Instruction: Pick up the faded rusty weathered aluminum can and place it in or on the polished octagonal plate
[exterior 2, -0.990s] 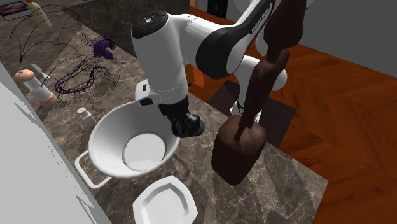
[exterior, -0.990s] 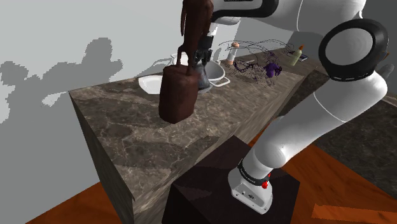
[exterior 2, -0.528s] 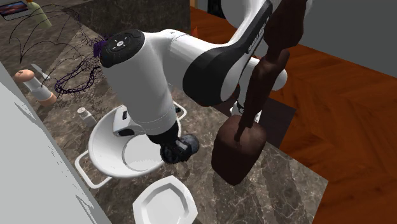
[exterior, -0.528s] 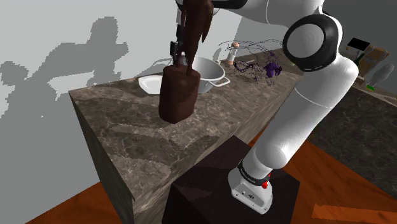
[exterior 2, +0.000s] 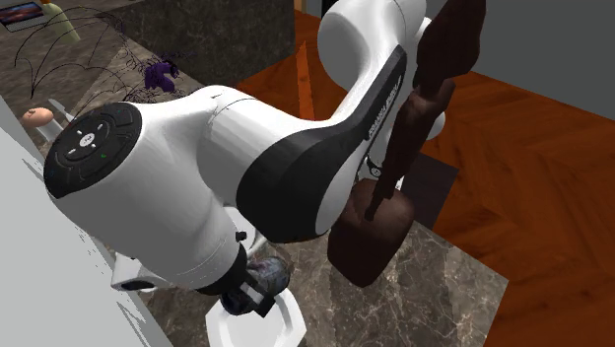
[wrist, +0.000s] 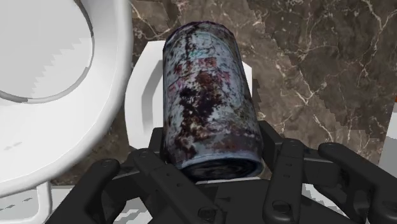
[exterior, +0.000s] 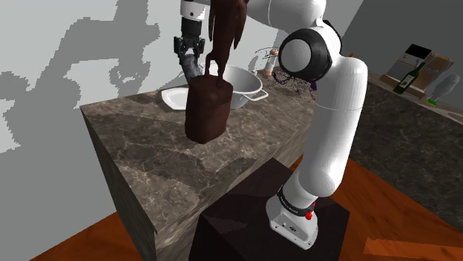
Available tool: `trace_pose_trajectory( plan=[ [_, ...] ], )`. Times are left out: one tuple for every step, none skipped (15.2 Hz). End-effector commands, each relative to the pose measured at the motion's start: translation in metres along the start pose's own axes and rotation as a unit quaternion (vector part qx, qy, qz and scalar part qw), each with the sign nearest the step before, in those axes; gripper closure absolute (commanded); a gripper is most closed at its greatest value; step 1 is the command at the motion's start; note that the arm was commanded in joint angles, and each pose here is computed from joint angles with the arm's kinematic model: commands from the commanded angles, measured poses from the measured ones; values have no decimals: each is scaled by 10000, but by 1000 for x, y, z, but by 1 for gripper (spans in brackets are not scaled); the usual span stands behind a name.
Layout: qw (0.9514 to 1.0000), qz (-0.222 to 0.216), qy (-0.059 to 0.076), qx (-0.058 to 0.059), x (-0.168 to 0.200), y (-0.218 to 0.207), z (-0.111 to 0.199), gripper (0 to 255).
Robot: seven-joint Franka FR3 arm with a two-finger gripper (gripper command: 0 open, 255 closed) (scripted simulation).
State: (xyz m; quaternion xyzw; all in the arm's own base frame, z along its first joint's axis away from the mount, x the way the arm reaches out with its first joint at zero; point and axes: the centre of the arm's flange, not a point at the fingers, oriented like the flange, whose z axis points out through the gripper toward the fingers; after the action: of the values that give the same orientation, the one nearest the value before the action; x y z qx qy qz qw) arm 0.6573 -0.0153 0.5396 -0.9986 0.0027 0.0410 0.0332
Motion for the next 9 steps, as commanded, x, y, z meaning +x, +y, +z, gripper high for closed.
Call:
trace_pose_trajectory(
  plan=[
    [10000,-3,0,1,10,-4,3,255],
    [10000,-3,0,1,10,-3,8,255],
    [10000,-3,0,1,10,-3,13,255],
    [10000,-3,0,1,11,-3,18,255],
    [10000,-3,0,1,11,-2,24,255],
    [10000,-3,0,1,12,-2,29,255],
    [10000,-3,0,1,12,-2,34,255],
    [10000,-3,0,1,13,-1,39,255],
    [10000,-3,0,1,13,-1,45,255]
  ],
)
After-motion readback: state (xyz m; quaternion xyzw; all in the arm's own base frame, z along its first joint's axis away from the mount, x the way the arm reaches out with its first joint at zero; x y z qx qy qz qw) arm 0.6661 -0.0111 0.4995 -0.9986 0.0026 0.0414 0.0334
